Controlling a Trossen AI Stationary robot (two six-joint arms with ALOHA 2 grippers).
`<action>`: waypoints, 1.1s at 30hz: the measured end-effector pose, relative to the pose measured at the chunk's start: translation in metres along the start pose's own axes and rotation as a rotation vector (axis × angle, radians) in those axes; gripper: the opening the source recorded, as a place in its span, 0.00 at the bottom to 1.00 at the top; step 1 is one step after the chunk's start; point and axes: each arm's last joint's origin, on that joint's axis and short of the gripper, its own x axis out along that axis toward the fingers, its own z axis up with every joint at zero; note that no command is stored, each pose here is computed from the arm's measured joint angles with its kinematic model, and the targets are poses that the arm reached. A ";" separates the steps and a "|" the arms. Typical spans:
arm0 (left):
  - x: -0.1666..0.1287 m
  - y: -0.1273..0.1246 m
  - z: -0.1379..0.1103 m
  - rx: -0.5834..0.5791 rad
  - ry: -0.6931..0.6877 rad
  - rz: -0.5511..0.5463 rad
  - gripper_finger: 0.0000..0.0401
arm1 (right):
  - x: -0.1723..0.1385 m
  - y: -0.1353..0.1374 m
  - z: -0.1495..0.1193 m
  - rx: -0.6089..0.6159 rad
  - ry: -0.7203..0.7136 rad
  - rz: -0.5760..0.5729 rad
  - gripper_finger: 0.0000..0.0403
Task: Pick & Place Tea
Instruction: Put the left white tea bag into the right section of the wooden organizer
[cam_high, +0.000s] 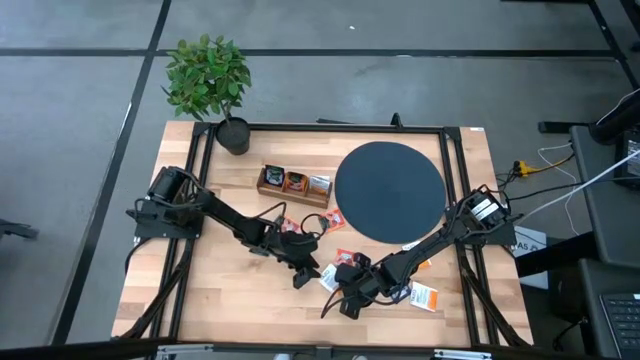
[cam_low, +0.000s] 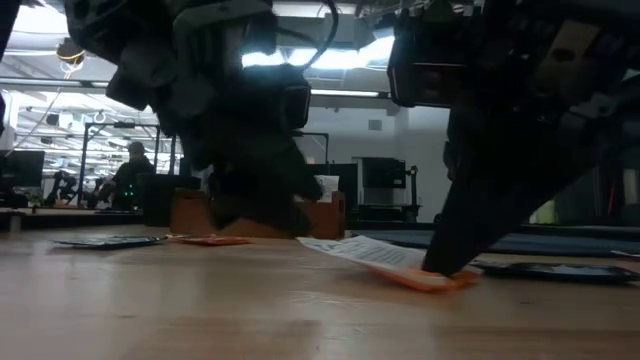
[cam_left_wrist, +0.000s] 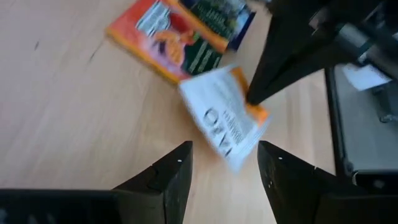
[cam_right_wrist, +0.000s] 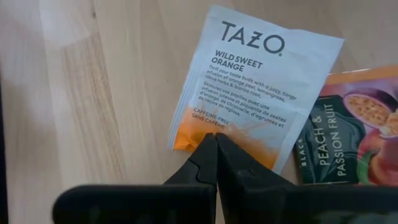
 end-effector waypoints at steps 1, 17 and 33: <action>0.000 -0.001 0.002 0.000 -0.013 0.001 0.44 | 0.000 0.000 0.000 -0.001 -0.001 0.000 0.01; 0.000 0.003 0.006 -0.039 0.001 0.074 0.44 | 0.002 -0.004 0.007 -0.009 -0.014 0.003 0.01; 0.000 0.006 0.002 -0.093 0.035 0.119 0.44 | 0.004 -0.011 0.016 -0.011 -0.035 0.002 0.01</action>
